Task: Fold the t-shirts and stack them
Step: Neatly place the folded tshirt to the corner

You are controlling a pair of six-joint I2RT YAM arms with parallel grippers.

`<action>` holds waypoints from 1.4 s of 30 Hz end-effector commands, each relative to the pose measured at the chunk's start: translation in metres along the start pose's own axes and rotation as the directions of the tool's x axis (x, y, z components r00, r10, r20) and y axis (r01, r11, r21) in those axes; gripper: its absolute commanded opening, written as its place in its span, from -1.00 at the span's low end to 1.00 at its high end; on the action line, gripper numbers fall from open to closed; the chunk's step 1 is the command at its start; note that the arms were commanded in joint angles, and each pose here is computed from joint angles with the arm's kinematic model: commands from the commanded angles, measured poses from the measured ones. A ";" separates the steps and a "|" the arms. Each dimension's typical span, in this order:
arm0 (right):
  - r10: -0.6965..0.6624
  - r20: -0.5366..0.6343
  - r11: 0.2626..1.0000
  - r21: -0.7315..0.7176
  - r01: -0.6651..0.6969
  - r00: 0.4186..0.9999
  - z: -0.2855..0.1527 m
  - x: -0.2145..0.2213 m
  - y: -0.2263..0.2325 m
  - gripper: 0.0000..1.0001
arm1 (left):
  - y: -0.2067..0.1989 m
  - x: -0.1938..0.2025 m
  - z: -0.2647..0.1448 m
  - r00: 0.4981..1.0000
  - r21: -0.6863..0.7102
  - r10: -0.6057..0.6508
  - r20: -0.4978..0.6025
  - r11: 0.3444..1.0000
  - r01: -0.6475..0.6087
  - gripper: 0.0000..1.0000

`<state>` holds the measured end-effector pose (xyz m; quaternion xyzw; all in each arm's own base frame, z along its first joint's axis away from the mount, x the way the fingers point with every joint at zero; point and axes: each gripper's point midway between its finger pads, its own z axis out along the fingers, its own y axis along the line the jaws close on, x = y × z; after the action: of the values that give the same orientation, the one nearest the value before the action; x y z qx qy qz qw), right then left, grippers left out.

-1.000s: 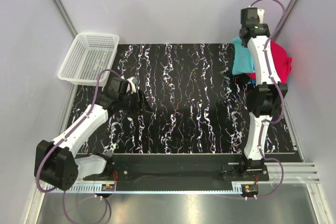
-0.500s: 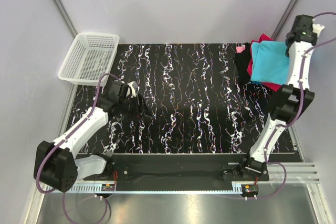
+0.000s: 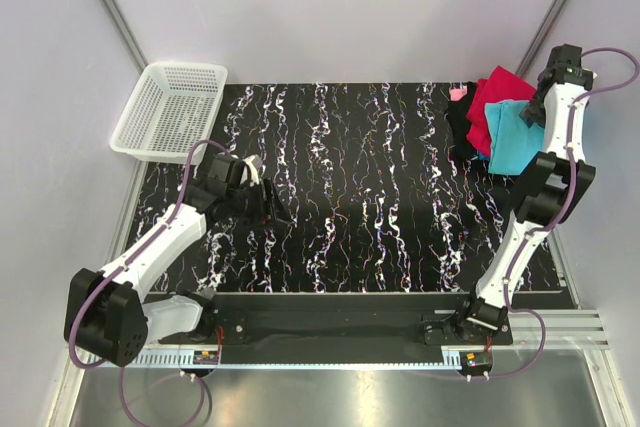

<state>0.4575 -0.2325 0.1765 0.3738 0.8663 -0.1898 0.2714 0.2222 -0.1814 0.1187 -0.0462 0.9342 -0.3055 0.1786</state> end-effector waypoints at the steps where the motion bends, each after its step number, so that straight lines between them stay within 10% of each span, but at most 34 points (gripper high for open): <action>1: 0.075 0.067 0.995 -0.066 -0.071 0.995 -0.030 -0.026 0.005 0.41 | -0.016 -0.011 -0.008 0.999 0.062 0.017 0.043 0.998 -0.020 0.25; 12: 0.093 0.098 0.960 -0.275 -0.063 0.991 -0.094 -0.029 0.050 0.59 | -0.016 -0.013 -0.011 0.998 0.057 0.016 0.067 0.998 -0.020 0.27; 24: -0.125 0.140 0.795 -0.578 0.183 0.982 -0.205 0.087 0.175 0.66 | -0.013 -0.013 -0.015 0.995 0.047 0.028 0.096 0.998 -0.033 0.29; 34: -0.261 0.177 0.564 -0.769 0.299 0.949 -0.258 0.191 0.178 1.00 | 0.001 -0.015 0.003 0.996 0.005 0.022 0.081 1.000 -0.022 0.36; 42: -0.314 0.157 0.560 -0.766 0.316 0.936 -0.243 0.245 0.171 0.99 | 0.000 -0.018 0.001 0.989 0.001 0.024 0.146 1.000 -0.025 0.63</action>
<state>0.3572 0.1355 0.1879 0.0531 0.9280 0.1420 0.3405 0.2285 -0.1772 0.1106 -0.0561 0.9319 -0.2951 0.2032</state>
